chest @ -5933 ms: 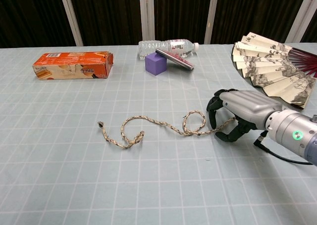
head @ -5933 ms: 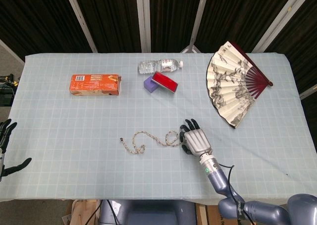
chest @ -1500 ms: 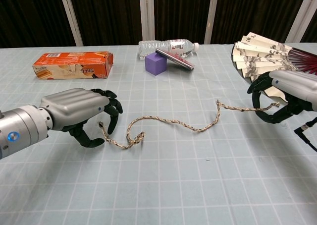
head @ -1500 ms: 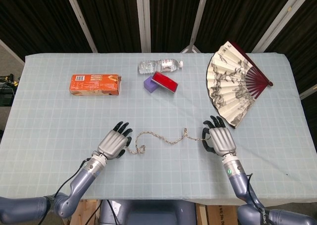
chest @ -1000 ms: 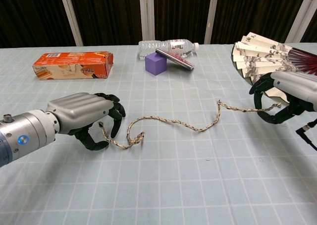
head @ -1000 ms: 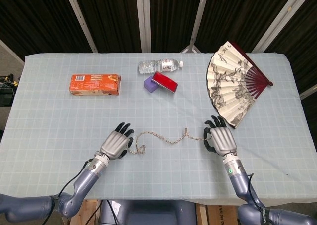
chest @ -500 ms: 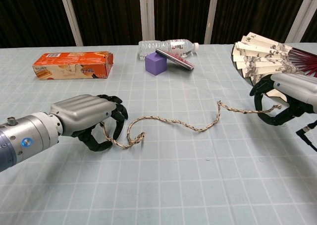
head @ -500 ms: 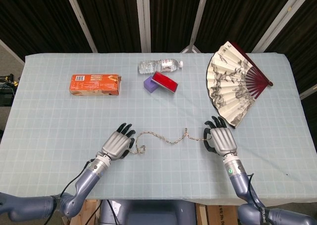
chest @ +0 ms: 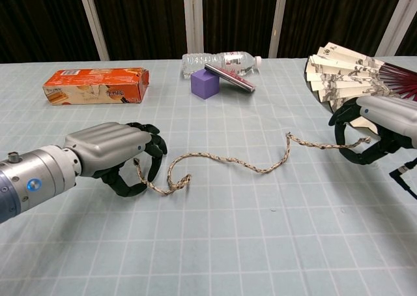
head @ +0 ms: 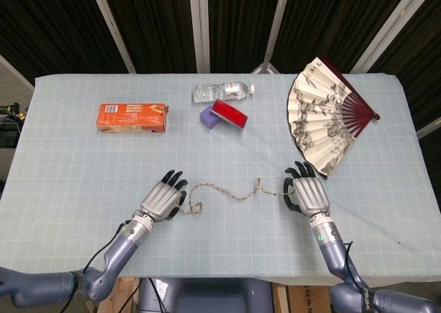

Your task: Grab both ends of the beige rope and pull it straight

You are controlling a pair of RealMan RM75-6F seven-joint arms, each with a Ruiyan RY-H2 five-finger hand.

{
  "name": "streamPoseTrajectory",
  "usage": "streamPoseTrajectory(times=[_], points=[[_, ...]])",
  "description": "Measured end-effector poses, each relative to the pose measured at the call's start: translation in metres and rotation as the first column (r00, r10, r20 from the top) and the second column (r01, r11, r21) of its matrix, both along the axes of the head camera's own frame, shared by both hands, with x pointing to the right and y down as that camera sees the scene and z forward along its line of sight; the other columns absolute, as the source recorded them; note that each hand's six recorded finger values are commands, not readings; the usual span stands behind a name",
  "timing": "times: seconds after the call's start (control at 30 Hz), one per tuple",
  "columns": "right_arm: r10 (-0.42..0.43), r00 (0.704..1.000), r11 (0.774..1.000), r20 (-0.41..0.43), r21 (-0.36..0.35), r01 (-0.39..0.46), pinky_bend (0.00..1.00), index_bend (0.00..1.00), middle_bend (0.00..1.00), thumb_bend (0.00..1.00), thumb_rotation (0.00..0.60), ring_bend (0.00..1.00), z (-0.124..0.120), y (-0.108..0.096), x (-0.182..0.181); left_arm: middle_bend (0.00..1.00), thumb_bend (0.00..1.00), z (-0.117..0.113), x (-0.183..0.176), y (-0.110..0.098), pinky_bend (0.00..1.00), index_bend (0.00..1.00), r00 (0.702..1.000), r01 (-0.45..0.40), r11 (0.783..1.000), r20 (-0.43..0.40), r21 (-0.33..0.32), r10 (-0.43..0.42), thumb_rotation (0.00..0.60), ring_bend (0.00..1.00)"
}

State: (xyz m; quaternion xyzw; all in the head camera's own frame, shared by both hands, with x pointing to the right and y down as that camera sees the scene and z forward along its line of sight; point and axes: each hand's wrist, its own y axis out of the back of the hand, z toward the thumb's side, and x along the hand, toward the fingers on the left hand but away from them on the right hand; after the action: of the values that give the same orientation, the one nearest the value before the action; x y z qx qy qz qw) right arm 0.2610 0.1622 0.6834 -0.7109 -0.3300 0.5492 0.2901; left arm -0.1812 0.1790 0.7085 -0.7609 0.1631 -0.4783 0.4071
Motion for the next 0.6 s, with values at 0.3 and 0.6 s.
streamPoseTrajectory(times=[0.3,0.6], points=[[-0.002,1.0,1.0,-0.004,-0.001,0.002,0.04,0.64,0.24,0.52,0.6,0.05,0.0,0.001,0.001,0.2,0.62,-0.003,-0.002,-0.002,0.04,0.57,1.0,0.006,1.0,-0.003,0.014,-0.006,0.6,0.03],[-0.004,1.0,1.0,-0.007,0.006,0.005,0.04,0.64,0.24,0.52,0.6,0.05,-0.003,0.0,0.002,0.2,0.63,-0.01,-0.014,-0.009,0.04,0.58,1.0,0.009,0.999,0.01,0.041,-0.009,0.6,0.03]])
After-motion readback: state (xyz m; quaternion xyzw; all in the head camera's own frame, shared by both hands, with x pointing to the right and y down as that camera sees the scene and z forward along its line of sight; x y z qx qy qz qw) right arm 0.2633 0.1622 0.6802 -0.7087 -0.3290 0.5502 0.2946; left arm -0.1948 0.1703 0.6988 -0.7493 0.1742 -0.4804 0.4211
